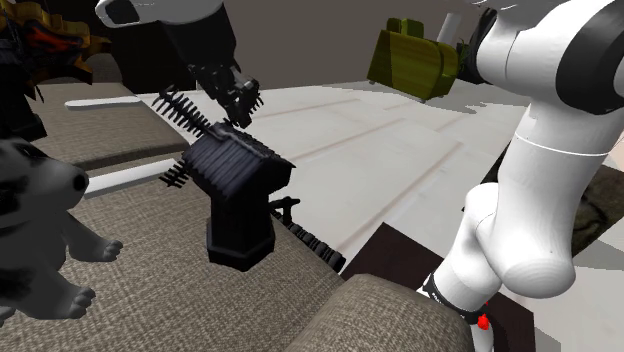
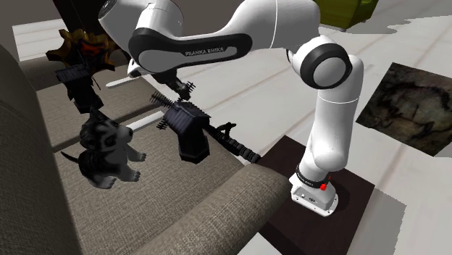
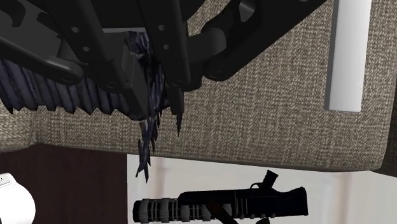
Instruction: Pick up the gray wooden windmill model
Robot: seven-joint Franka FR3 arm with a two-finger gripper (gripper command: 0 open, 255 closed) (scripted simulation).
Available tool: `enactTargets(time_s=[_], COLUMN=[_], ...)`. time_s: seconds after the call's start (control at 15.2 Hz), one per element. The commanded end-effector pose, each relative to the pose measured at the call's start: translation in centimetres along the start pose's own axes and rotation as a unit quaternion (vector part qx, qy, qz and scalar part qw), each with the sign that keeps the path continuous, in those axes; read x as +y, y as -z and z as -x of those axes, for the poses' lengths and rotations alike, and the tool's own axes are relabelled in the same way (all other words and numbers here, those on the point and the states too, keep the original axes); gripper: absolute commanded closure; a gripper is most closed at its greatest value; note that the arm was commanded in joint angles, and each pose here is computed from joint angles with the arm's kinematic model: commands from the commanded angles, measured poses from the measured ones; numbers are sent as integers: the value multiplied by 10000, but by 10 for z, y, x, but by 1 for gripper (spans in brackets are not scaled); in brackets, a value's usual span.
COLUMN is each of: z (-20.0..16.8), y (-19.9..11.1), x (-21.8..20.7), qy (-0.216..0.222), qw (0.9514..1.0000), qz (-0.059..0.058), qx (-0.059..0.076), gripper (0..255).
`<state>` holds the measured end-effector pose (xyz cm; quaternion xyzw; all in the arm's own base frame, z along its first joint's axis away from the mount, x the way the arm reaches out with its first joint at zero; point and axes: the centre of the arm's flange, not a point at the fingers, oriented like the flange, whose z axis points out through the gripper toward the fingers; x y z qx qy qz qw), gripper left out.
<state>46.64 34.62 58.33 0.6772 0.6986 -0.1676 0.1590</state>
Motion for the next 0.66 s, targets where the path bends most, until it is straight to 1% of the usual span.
enactTargets(time_s=[0.0,0.46,0.59], z=[6,22,23], y=[10,43,44], x=[0,-1,-1], qy=[-2,-2,-2], qw=[10000,10000,10000], qz=[5,5,5], qx=[4,4,4], gripper=[255,255,255])
